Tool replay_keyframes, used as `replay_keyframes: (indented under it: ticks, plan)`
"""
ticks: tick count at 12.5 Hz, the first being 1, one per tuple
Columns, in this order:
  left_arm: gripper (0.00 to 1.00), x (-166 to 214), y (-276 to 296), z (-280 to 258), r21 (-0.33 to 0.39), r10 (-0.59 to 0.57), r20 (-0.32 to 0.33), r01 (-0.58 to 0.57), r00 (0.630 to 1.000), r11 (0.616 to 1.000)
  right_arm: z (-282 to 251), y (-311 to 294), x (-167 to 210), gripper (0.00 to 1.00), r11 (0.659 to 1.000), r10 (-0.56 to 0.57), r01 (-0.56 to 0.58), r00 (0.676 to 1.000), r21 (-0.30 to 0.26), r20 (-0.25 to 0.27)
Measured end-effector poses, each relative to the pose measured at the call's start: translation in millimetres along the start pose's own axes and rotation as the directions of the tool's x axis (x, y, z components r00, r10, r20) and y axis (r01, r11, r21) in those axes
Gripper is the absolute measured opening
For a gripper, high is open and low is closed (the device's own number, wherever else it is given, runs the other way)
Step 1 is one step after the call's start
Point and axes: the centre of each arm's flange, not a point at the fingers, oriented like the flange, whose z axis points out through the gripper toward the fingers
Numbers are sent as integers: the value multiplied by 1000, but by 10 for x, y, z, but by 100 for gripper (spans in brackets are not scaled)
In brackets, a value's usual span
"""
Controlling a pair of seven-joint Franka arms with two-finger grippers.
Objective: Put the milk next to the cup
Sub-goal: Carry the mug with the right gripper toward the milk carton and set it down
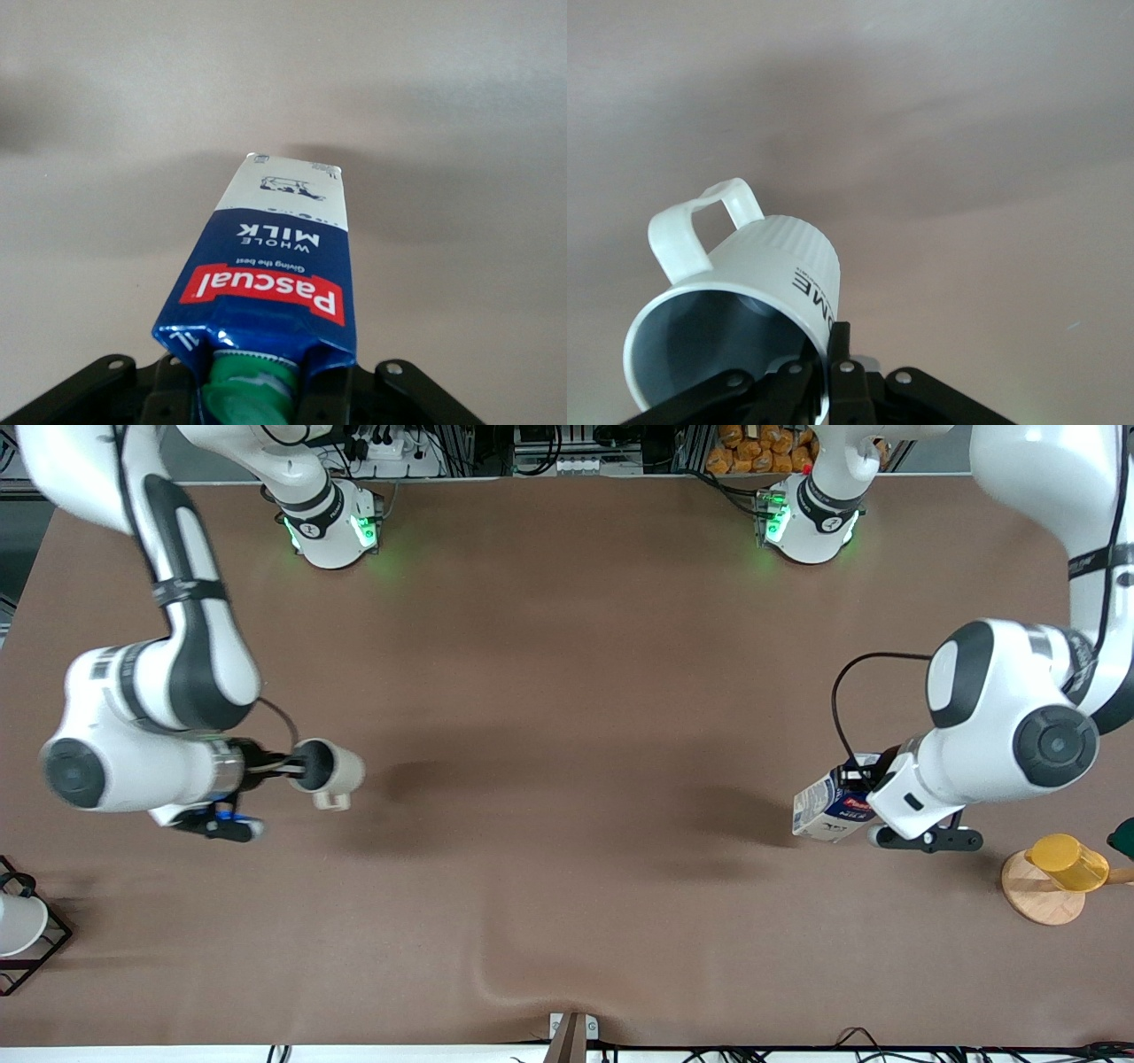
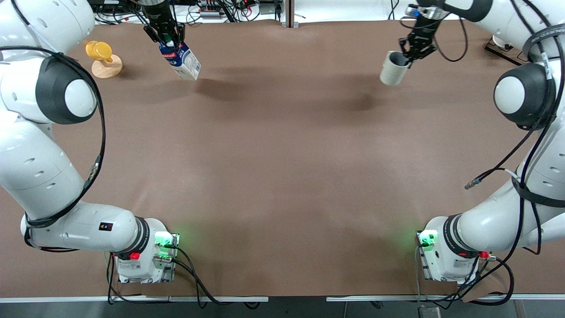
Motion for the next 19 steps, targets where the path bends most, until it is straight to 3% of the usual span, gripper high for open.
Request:
replay_keyframes:
  ticks: [2, 7, 13, 18, 19]
  plan:
    - [32, -56, 190, -15, -1, -26, 11, 26, 1000, 1000, 41, -573, -253, 4, 997, 80, -80, 997, -11, -15]
    - [32, -153, 646, 2, -11, -62, 19, 62, 998, 998, 438, -1840, -807, 4, 979, 204, -203, 971, 21, -127]
    - [32, -162, 662, 8, -11, -65, 23, 65, 998, 998, 1319, -2715, -987, 4, 941, 333, -311, 922, 136, -196]
    - [32, -203, 801, 17, -8, -64, 29, 65, 998, 998, 1648, -3016, -1026, 5, 931, 358, -331, 910, 156, -209]
    - [32, -210, 826, 18, -7, -69, 29, 70, 997, 998, 1699, -3034, -1024, 11, 932, 356, -328, 910, 158, -212]
